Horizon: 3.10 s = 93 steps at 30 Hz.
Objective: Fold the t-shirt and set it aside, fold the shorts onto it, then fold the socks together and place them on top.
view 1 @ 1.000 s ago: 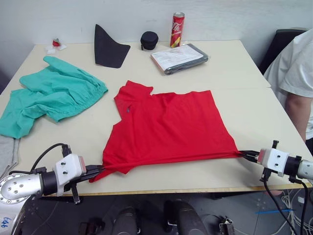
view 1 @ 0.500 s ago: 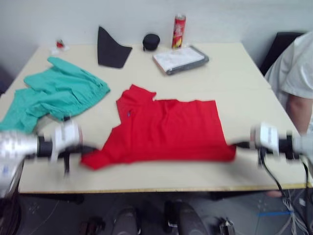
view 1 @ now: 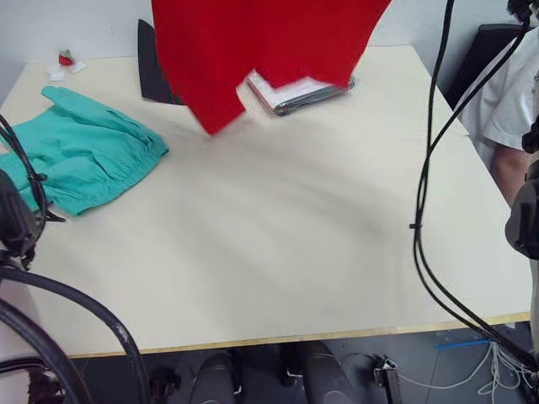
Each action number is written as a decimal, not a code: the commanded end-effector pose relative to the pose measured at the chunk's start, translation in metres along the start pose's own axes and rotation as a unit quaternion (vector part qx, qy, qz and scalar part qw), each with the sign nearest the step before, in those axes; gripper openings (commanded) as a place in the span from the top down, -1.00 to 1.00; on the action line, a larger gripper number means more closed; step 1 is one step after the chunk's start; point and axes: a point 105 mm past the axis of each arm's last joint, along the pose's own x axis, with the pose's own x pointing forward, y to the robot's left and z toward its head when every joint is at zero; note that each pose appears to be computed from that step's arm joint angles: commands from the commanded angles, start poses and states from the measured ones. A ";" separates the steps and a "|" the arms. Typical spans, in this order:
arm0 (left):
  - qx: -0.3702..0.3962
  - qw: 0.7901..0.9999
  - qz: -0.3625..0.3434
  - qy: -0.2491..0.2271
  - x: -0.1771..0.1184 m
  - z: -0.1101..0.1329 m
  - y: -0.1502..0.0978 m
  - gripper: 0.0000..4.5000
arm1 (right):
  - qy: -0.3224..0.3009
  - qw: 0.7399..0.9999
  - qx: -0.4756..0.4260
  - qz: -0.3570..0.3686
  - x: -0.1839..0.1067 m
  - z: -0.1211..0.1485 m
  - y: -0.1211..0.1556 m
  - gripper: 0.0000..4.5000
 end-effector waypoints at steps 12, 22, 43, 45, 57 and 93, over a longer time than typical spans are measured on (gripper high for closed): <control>-0.108 0.922 -0.356 0.107 -0.190 -0.071 -0.127 1.00 | 0.084 0.961 0.051 0.259 -0.145 -0.087 0.114 0.99; -0.271 0.809 -0.480 0.205 -0.321 -0.008 -0.257 1.00 | 0.116 0.890 0.114 0.426 -0.265 -0.070 0.178 0.99; -0.371 0.686 -0.578 0.238 -0.327 0.011 -0.265 1.00 | 0.239 0.801 0.223 0.501 -0.363 -0.058 0.201 0.99; -0.381 0.676 -0.582 0.245 -0.321 0.006 -0.259 1.00 | 0.253 0.789 0.253 0.499 -0.362 -0.057 0.199 0.99; -0.369 0.663 -0.605 0.242 -0.263 -0.036 -0.263 1.00 | 0.313 0.751 0.351 0.463 -0.339 -0.068 0.200 0.99; -0.451 0.734 -0.488 0.141 -0.258 0.015 -0.324 1.00 | 0.214 0.828 0.362 0.370 -0.282 0.012 0.301 0.99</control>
